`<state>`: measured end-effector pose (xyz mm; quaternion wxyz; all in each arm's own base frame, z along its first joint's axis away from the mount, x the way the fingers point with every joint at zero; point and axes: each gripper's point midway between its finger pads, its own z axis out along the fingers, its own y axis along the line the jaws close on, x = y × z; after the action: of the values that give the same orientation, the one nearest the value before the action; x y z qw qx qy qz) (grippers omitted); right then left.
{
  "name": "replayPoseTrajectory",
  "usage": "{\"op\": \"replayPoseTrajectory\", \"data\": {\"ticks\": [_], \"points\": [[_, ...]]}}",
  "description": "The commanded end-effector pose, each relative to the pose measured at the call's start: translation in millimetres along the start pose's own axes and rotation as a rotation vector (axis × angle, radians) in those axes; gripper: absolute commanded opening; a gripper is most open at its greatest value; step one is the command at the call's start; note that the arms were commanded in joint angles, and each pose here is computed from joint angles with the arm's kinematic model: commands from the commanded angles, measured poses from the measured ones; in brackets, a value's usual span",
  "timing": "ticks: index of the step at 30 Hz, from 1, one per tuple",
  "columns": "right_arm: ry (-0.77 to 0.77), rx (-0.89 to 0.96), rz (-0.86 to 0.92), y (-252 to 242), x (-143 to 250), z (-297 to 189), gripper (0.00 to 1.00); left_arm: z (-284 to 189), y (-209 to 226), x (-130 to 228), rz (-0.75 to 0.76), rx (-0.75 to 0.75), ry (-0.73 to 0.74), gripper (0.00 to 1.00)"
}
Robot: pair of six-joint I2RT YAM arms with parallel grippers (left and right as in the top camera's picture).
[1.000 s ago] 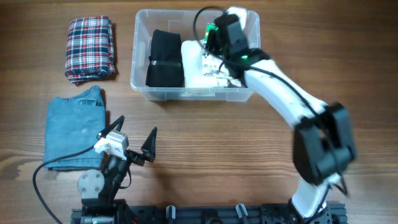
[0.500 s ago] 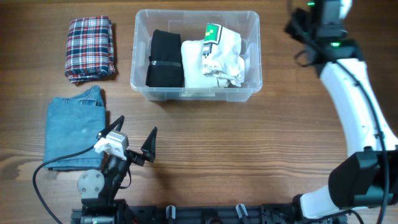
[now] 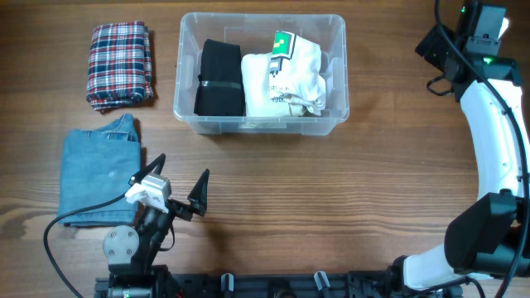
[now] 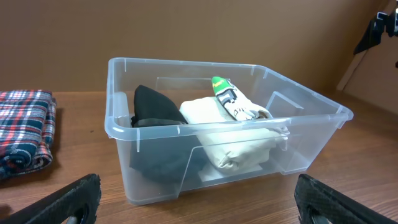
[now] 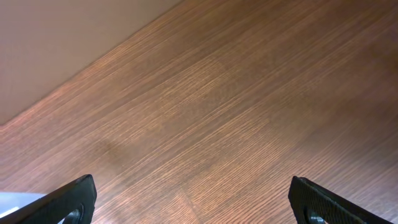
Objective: Pack container
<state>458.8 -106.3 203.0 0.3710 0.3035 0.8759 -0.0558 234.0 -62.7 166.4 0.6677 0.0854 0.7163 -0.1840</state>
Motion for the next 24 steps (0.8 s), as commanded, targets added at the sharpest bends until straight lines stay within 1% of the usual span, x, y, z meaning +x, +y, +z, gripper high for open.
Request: {"op": "replayPoseTrajectory", "data": {"ticks": [1,8,11,13,14,17,20,22,24], "points": [[0.049,-0.048,0.009,9,12,7,1.00,0,2,1,0.012,-0.010,-0.002,1.00],[0.050,-0.048,0.009,9,12,7,1.00,0,2,1,0.008,-0.008,-0.002,1.00],[0.049,-0.048,0.009,9,12,7,1.00,0,-4,-6,0.008,0.025,-0.027,1.00],[0.049,-0.048,0.009,9,12,7,1.00,-1,-10,-17,-0.022,0.060,-0.068,1.00],[0.049,-0.048,0.009,9,12,7,1.00,-3,-14,-31,-0.045,0.075,-0.111,1.00],[0.049,-0.048,0.009,9,12,7,1.00,-8,-20,-55,-0.030,0.085,-0.163,1.00],[0.049,-0.048,0.009,9,12,7,1.00,-12,-20,-79,-0.020,0.063,-0.195,1.00],[0.049,-0.048,0.009,9,12,7,1.00,-11,-18,-95,-0.001,0.039,-0.190,1.00],[0.050,-0.048,0.009,9,12,7,1.00,-6,-10,-102,0.040,-0.012,-0.127,1.00]]}}
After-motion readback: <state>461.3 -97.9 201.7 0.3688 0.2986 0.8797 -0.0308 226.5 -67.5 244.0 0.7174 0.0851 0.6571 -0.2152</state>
